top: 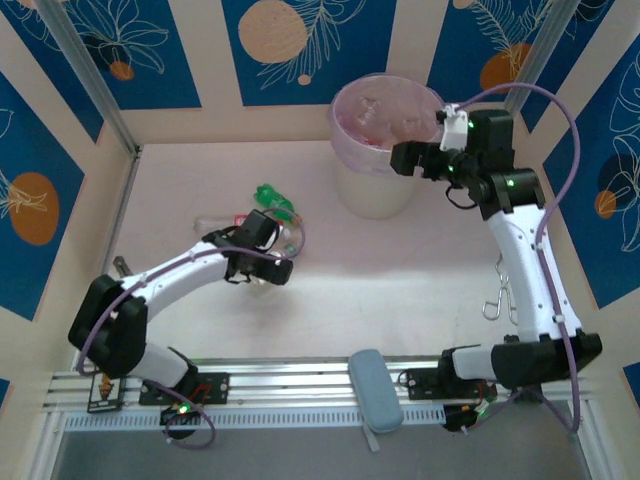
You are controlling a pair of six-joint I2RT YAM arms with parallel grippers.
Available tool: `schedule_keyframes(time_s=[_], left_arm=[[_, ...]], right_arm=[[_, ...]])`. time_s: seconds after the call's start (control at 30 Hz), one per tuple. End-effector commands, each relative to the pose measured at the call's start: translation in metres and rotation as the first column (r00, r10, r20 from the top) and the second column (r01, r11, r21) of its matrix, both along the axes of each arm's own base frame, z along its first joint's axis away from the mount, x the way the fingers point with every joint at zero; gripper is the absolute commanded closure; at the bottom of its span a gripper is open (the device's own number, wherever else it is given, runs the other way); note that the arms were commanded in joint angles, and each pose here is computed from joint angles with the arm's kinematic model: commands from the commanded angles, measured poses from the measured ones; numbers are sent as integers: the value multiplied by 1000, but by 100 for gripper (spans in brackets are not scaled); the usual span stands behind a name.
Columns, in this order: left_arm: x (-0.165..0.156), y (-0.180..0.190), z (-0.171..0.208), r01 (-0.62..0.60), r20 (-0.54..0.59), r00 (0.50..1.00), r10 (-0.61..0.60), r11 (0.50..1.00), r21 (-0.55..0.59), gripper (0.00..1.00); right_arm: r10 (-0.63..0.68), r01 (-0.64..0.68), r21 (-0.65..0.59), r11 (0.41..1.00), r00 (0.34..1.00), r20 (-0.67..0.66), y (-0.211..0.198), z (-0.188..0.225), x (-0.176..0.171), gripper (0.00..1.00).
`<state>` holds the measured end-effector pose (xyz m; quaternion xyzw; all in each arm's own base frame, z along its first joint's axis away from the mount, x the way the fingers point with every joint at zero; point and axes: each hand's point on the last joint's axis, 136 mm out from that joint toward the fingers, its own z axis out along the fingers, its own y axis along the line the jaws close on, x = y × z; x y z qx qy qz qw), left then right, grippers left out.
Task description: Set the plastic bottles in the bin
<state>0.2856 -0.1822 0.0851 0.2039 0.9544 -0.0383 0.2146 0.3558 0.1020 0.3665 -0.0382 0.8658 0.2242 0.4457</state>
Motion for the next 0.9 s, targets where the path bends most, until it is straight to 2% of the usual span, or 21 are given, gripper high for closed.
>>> schedule_keyframes(time_s=[0.0, 0.2, 0.4, 0.6, 0.77, 0.87], left_arm=[[-2, -5, -1, 97, -47, 994, -96, 995, 16, 2], [-9, -12, -16, 127, -117, 985, -125, 992, 2, 10], [-4, -5, -31, 128, -134, 984, -114, 986, 105, 13], [-4, -12, -42, 140, -147, 982, -120, 980, 139, 21], [-6, -14, -48, 139, -155, 981, -115, 978, 155, 26], [-7, -17, -50, 139, -149, 982, -116, 979, 150, 34]], right_arm=[[8, -7, 64, 998, 1000, -15, 0, -4, -27, 1], [-27, 34, 73, 997, 994, -104, -11, -41, -61, 1], [-30, 63, 161, 985, 980, -199, -9, -76, -79, 1], [0, 65, 231, 971, 963, -271, 1, -105, -83, 1], [-7, 73, 224, 972, 960, -281, 1, -112, -82, 1], [-10, 77, 221, 972, 957, -288, 1, -116, -82, 1]])
